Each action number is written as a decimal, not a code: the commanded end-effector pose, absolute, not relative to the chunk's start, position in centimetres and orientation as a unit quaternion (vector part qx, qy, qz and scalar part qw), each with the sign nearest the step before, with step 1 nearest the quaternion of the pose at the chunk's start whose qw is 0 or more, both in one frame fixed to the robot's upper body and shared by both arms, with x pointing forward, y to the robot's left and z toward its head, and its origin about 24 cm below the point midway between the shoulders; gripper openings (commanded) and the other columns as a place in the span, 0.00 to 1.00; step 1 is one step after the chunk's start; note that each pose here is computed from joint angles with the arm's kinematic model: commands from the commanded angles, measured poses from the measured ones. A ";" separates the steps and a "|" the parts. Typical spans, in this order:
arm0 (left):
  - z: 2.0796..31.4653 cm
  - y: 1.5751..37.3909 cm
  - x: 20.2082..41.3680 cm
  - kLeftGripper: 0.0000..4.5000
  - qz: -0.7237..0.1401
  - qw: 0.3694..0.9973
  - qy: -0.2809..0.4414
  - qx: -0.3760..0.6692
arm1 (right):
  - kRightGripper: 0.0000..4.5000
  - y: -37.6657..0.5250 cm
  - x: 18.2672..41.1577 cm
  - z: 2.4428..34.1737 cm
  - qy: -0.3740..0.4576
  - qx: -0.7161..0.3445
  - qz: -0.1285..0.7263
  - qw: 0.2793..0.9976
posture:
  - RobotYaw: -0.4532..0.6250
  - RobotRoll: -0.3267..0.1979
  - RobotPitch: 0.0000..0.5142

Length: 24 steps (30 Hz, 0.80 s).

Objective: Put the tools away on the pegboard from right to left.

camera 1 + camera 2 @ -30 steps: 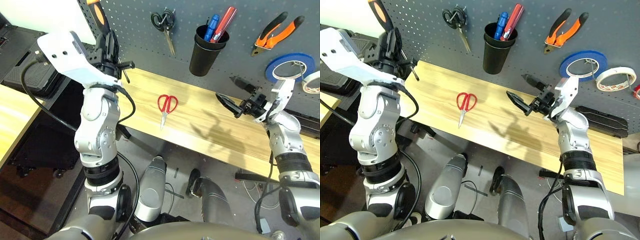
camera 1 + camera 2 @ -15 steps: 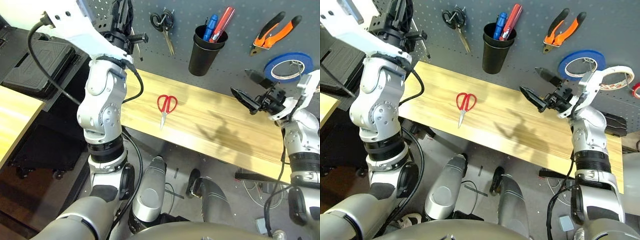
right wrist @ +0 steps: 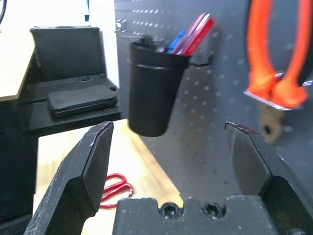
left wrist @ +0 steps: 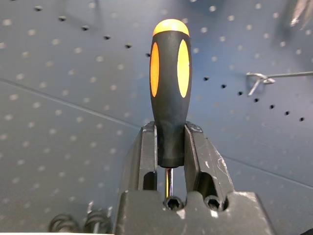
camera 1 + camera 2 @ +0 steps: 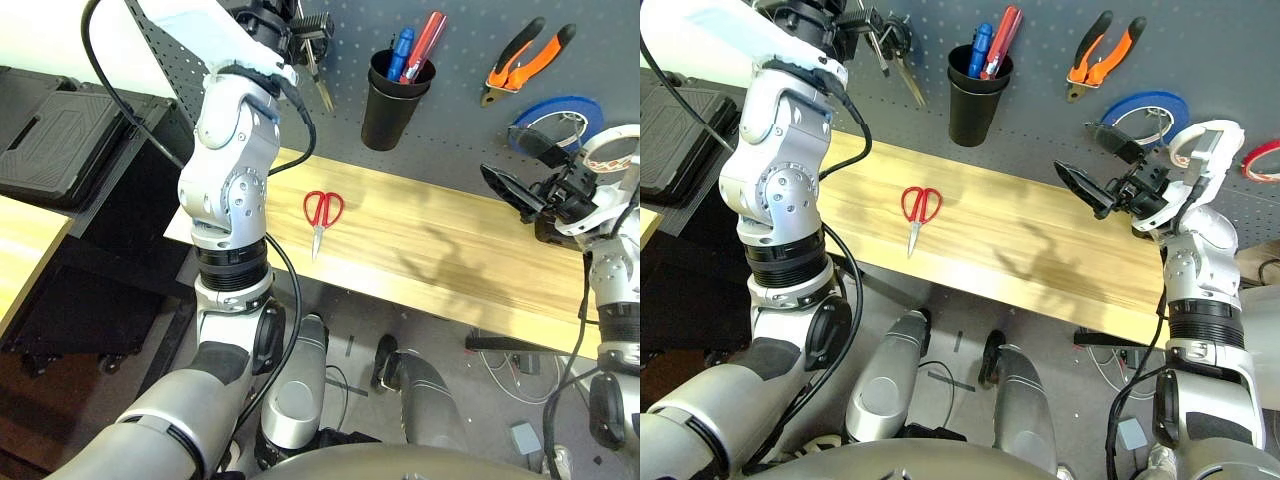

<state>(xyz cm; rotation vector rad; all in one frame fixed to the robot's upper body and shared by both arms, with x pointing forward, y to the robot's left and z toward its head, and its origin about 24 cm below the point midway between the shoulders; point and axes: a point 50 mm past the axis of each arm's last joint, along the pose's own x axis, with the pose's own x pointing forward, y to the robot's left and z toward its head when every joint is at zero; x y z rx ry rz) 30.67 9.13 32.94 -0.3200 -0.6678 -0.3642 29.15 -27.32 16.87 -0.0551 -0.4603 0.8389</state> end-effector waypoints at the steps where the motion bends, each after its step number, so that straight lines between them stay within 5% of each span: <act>1: 33.6 8.5 30.9 0.13 -0.188 0.910 -0.332 -0.159 | 1.00 -28.1 28.6 17.7 -0.224 -0.029 0.403 0.887 | 0.65 0.62 0.38; 11: 34.5 6.9 31.7 0.13 -0.201 0.901 -0.341 -0.179 | 1.00 -28.2 28.7 19.1 -0.221 -0.036 0.409 0.885 | 0.64 0.62 0.38; 24: 31.8 5.2 35.3 0.13 -0.187 0.922 -0.320 -0.110 | 1.00 -25.7 29.1 18.9 -0.239 -0.028 0.407 0.881 | 0.62 0.62 0.40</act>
